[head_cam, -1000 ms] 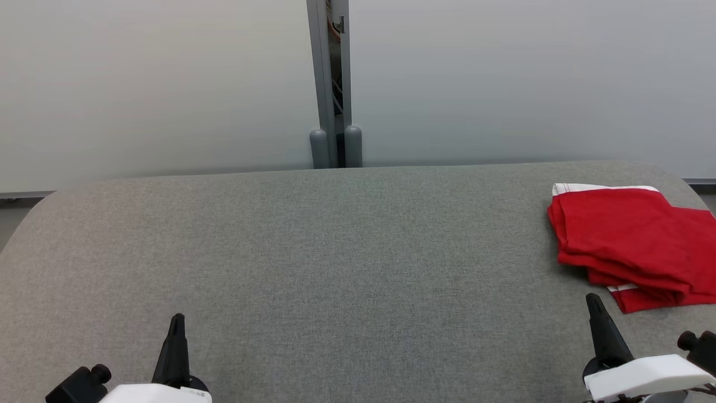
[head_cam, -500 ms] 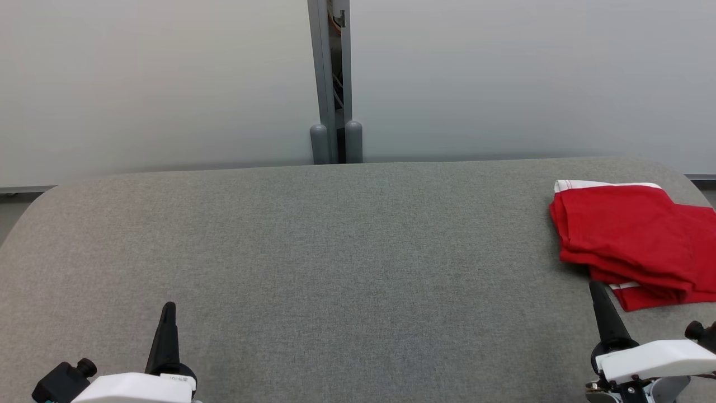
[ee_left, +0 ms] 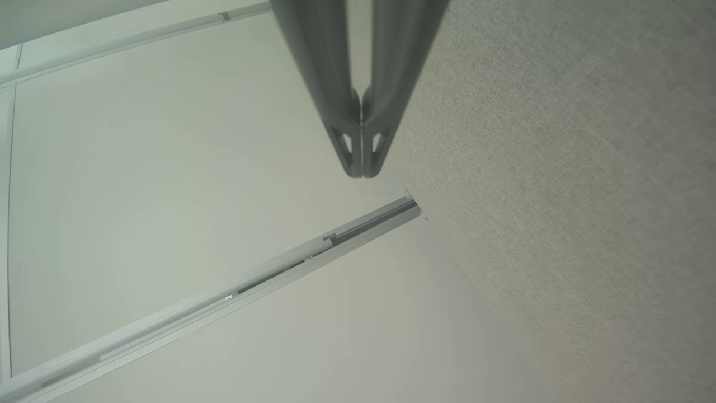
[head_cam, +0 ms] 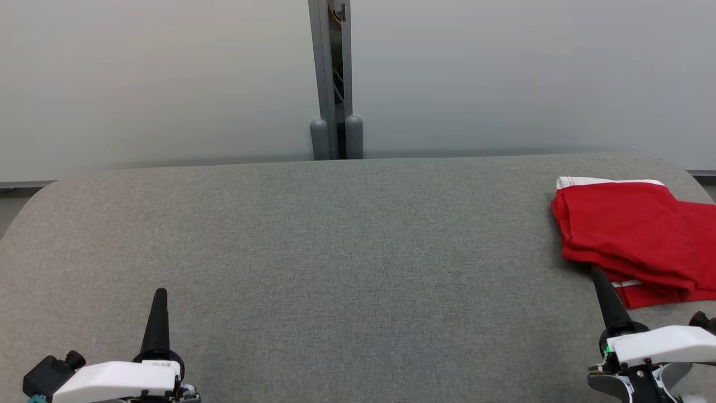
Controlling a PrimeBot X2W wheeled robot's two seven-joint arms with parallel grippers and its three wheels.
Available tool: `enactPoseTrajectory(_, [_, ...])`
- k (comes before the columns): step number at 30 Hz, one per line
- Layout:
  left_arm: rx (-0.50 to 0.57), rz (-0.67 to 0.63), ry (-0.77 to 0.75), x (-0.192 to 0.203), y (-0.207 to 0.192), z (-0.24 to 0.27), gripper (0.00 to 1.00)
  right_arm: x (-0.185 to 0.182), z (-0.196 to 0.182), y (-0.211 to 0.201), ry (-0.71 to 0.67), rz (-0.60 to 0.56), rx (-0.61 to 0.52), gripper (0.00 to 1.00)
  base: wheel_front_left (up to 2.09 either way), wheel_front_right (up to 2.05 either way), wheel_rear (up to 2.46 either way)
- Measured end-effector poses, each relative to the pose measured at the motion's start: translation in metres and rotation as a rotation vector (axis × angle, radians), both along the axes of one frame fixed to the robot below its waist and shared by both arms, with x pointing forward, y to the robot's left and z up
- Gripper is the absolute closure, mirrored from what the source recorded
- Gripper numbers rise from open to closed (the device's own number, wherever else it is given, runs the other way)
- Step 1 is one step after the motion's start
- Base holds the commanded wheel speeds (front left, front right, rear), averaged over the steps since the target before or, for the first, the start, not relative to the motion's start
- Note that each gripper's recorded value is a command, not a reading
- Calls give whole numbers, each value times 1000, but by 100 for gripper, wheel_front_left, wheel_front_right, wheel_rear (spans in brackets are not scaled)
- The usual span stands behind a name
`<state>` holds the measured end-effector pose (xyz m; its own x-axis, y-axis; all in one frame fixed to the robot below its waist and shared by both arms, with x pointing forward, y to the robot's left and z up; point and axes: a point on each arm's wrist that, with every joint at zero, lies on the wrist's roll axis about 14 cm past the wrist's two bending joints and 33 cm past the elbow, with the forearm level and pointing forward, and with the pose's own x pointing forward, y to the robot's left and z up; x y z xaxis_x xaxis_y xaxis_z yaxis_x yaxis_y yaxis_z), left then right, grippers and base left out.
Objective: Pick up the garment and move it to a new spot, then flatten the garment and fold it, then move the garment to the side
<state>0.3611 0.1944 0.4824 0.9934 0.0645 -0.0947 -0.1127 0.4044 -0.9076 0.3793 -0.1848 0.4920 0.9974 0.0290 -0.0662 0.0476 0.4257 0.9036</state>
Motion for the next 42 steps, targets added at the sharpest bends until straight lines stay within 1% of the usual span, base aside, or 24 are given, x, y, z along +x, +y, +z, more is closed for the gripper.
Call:
enactPoseTrajectory(24, [-200, 19, -45, 12, 8, 9, 100, 17, 8, 0, -7, 13, 211, 100, 0, 0, 0])
enactPoseTrajectory(25, [-225, 20, -49, 12, 8, 9, 100, 19, 9, 0, -8, 14, 233, 100, 0, 0, 0])
enactPoseTrajectory(42, [-349, 34, -81, 19, 14, 14, 100, 29, 14, 0, -18, 26, 365, 100, 0, 0, 0])
